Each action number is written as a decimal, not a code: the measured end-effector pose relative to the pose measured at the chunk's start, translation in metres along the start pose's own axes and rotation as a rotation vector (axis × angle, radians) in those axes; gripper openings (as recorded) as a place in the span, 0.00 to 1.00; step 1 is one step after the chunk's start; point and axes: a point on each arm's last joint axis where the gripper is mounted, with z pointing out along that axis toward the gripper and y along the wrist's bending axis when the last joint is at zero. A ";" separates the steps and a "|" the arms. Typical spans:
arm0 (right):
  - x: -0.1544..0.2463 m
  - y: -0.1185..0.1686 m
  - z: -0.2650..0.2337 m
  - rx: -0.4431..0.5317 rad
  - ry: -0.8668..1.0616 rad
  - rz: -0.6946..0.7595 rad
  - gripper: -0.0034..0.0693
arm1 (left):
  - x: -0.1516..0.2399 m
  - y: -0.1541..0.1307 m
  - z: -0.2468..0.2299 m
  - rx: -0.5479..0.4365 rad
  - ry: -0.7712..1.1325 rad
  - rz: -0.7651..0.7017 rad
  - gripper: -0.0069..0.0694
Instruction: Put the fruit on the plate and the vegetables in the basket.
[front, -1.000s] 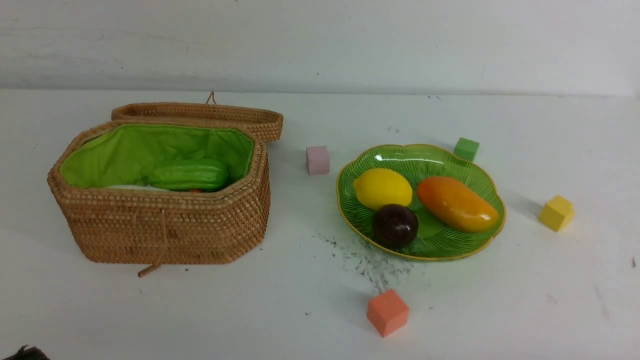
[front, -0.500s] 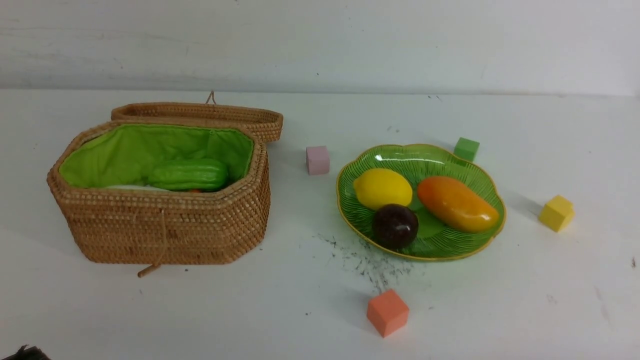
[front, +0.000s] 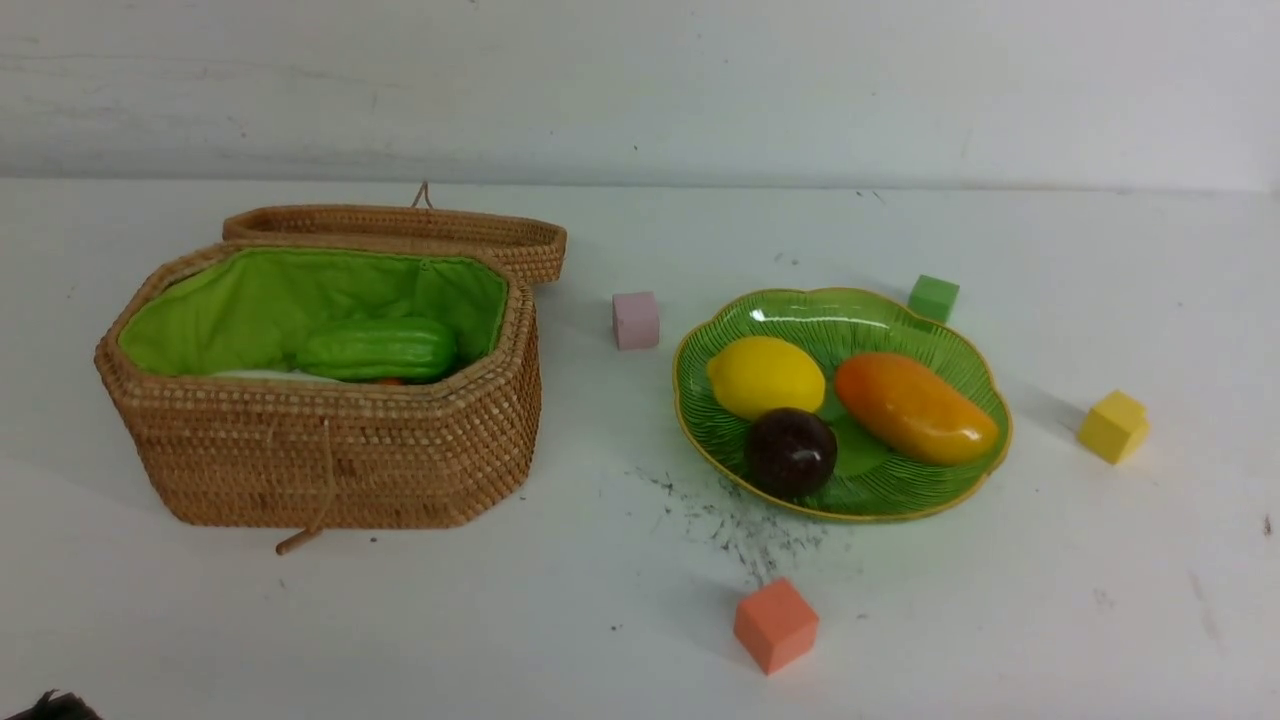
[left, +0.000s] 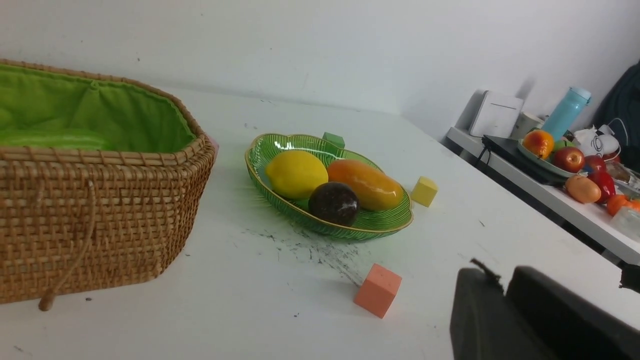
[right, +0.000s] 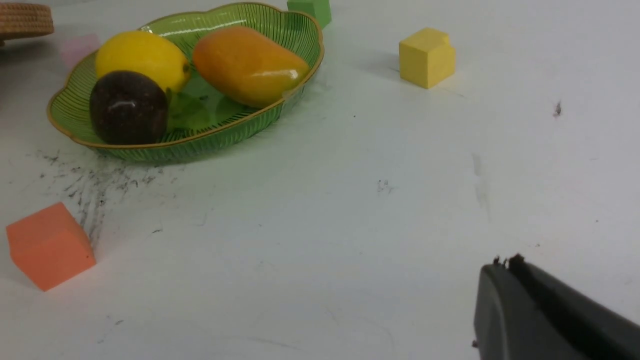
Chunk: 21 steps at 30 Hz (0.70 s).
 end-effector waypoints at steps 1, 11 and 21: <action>0.000 0.000 0.000 0.000 0.000 0.000 0.05 | 0.002 0.001 0.001 -0.002 0.005 -0.001 0.19; 0.000 0.000 0.000 -0.001 0.000 0.005 0.06 | 0.041 0.030 0.015 -0.254 -0.127 0.077 0.07; 0.000 0.000 0.000 -0.001 0.000 0.005 0.08 | 0.070 0.048 0.014 -0.461 0.067 0.107 0.07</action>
